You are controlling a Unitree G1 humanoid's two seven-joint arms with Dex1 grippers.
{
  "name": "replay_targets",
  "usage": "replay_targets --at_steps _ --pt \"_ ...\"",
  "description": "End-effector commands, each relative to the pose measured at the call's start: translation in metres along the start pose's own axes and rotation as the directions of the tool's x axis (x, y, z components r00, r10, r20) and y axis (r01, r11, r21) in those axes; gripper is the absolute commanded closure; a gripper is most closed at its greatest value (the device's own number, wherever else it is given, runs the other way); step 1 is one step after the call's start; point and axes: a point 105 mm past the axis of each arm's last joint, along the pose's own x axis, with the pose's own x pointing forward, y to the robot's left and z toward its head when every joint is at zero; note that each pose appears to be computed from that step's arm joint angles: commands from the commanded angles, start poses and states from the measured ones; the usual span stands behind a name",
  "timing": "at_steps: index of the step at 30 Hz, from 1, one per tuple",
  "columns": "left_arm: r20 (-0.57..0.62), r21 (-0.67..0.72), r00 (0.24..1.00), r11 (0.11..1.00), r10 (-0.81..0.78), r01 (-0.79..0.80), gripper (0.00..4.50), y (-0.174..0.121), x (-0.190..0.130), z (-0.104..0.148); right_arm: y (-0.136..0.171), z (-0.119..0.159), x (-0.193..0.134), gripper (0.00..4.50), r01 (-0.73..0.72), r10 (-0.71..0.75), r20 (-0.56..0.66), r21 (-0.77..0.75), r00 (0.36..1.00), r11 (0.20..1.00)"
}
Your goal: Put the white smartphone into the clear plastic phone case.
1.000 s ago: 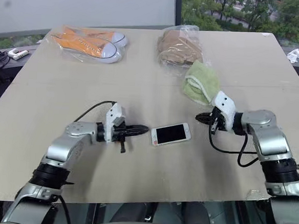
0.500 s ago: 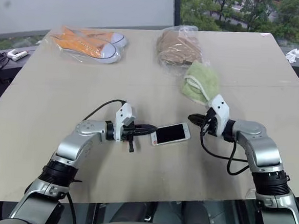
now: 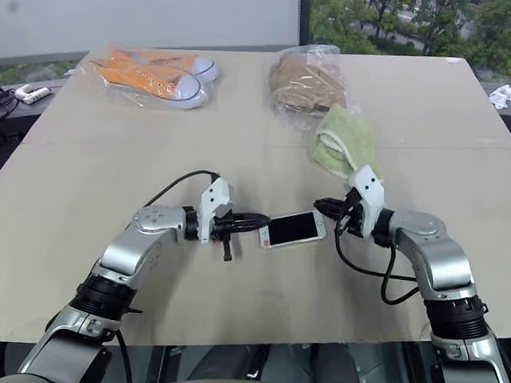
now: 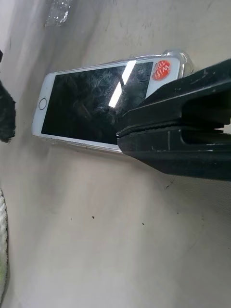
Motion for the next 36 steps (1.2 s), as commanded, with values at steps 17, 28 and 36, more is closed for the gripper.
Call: replay_targets --at_steps 17,28,36 --pt "-0.027 -0.011 1.000 1.000 -0.015 0.015 4.50 -0.007 0.007 -0.009 0.008 -0.035 0.001 4.44 0.002 0.015 -0.124 0.132 0.992 0.991" --pt "-0.031 -0.011 0.999 1.000 -0.010 0.010 4.50 -0.007 0.005 -0.009 0.017 -0.054 0.000 4.44 -0.013 0.049 -0.205 0.172 0.977 0.985" --pt "-0.034 -0.012 0.999 1.000 -0.015 0.015 4.50 -0.008 0.004 -0.010 0.016 -0.065 -0.014 4.44 -0.010 0.053 -0.224 0.185 0.973 0.983"
